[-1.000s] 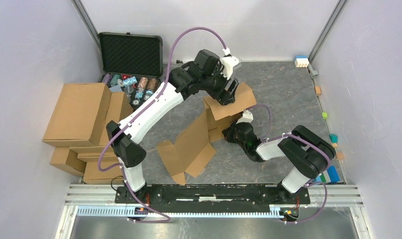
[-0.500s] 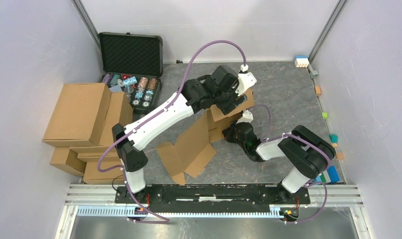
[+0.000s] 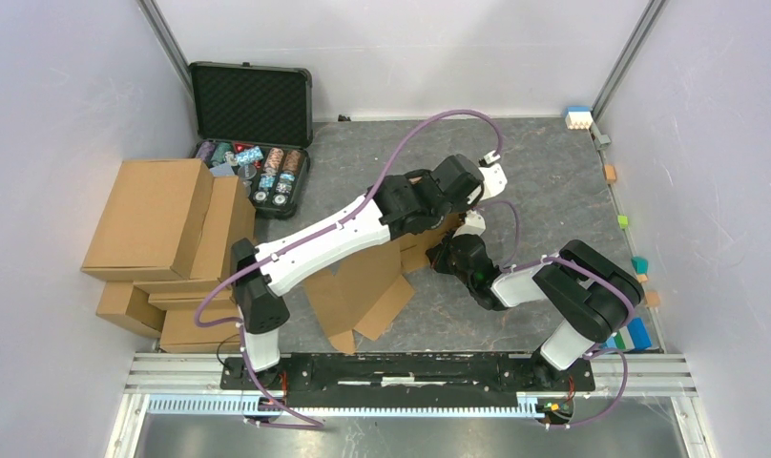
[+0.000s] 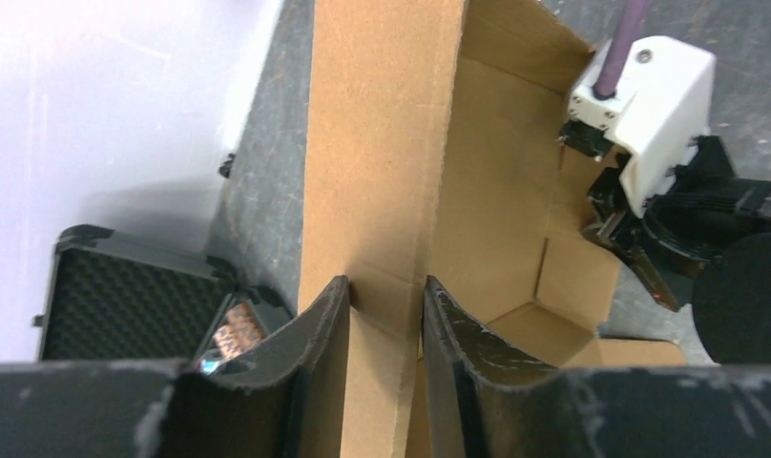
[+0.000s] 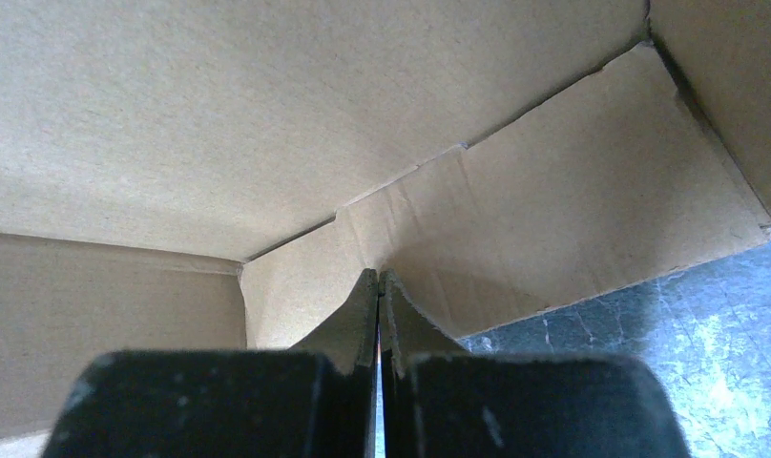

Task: Fold the paper box

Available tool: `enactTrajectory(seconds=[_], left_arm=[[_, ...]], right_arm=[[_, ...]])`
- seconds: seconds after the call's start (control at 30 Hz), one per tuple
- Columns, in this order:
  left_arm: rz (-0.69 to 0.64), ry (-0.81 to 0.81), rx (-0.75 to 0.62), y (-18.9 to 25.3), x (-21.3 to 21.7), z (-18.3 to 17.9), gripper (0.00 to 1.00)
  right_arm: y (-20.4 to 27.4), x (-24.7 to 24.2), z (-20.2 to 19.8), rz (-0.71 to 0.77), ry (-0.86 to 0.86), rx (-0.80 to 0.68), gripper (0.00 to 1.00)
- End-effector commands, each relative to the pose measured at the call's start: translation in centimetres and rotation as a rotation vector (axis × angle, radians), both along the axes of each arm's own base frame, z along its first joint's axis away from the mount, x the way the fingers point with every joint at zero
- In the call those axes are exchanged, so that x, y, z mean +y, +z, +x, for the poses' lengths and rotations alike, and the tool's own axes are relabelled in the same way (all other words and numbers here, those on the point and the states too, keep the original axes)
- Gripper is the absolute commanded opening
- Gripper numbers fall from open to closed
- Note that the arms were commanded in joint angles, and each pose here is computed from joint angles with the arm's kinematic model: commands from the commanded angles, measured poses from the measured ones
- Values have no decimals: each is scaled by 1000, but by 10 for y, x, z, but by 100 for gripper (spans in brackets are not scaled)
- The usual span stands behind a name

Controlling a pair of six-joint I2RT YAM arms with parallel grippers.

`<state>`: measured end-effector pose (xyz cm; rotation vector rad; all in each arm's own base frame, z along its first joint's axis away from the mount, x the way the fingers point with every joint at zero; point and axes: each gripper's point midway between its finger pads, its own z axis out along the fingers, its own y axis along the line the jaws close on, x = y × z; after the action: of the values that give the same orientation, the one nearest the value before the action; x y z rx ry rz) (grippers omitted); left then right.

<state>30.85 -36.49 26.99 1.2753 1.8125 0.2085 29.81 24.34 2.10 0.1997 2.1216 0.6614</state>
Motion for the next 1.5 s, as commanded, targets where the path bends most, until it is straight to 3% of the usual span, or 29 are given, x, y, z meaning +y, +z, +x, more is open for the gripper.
enactTrajectory(seconds=[0.0,0.17,0.4,0.47,0.63,0.7,0.83,1.1,1.17,1.33,1.37,1.47], left_arm=[[146,12,-69,-19,5,5,29],[246,28,-216,-19,5,6,4],[286,25,-322,-22,-3,3,4],[286,23,-319,-24,-3,3,25],[317,15,-323,-34,-4,5,57],[323,15,-322,-38,-6,6,61],[335,13,-331,-38,-8,10,58],[329,61,-312,-42,2,26,80],[332,61,-310,-43,2,29,76],[336,60,-313,-41,-1,33,31],[337,62,-314,-41,-1,34,27],[338,63,-311,-42,-2,34,30]], right_arm=[[-25,-7,-20,-60,37,90,0],[-24,-7,-20,-55,39,89,0],[-23,-7,-20,-53,37,89,0],[-23,-7,-20,-53,36,88,0],[-23,-7,-20,-53,37,86,0],[-23,-7,-20,-50,39,87,0],[-22,-6,-19,-48,41,84,0],[-23,-7,-20,-49,44,86,0],[-23,-6,-20,-45,45,85,0],[-23,-5,-20,-44,46,84,0],[-23,-5,-20,-44,48,84,0],[-21,-5,-19,-42,48,81,0]])
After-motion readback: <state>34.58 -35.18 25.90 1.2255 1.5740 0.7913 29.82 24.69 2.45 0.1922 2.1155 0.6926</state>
